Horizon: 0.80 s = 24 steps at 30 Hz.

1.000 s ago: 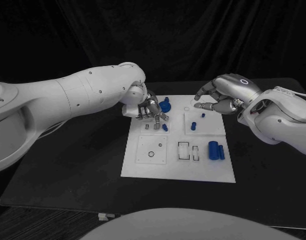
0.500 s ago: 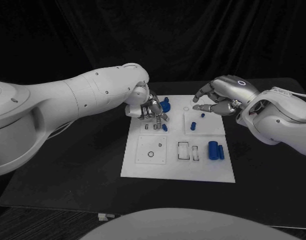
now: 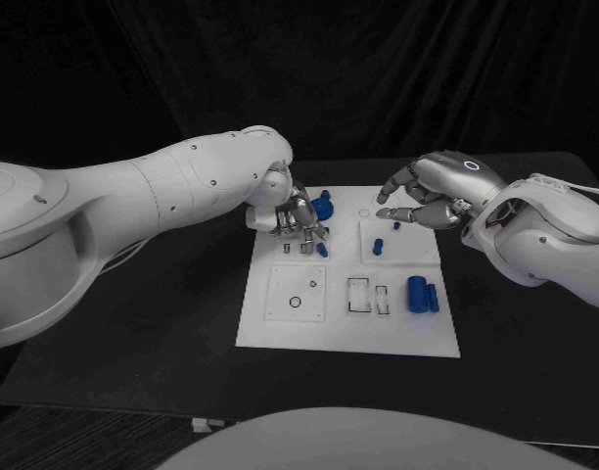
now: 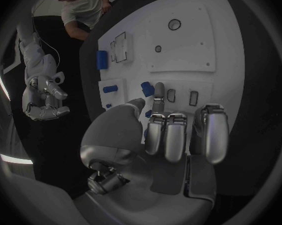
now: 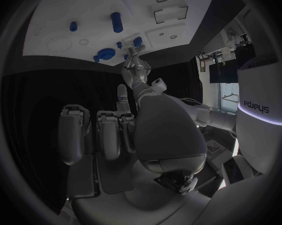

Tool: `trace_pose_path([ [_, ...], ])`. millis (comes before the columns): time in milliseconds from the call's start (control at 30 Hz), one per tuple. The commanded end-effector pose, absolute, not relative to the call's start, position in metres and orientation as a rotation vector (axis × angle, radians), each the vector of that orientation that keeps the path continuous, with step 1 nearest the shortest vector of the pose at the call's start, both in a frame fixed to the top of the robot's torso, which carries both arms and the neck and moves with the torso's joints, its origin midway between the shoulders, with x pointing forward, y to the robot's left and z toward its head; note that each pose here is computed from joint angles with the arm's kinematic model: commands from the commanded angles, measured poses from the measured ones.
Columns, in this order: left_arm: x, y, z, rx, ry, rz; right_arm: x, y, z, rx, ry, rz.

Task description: Assemble the parts on the task board

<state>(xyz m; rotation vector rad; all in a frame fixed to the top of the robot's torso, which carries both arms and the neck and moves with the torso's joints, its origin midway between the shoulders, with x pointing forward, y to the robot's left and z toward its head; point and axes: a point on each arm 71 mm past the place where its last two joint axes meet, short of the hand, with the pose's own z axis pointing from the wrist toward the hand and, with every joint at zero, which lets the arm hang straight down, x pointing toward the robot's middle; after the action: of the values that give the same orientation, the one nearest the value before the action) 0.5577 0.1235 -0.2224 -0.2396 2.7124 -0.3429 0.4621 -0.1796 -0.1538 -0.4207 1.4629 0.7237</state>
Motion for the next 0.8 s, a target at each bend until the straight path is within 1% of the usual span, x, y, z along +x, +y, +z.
trace_pose_path([
  [33, 0.558, 0.120, -0.223, -0.249, 2.709, -0.375, 0.462, -0.179, -0.155, -0.416, 1.467, 0.720],
  [433, 0.556, 0.110, -0.230, -0.238, 2.717, -0.398, 0.462, -0.179, -0.157, -0.418, 1.486, 0.714],
  [800, 0.557, 0.109, -0.233, -0.244, 2.720, -0.393, 0.462, -0.180, -0.159, -0.417, 1.501, 0.707],
])
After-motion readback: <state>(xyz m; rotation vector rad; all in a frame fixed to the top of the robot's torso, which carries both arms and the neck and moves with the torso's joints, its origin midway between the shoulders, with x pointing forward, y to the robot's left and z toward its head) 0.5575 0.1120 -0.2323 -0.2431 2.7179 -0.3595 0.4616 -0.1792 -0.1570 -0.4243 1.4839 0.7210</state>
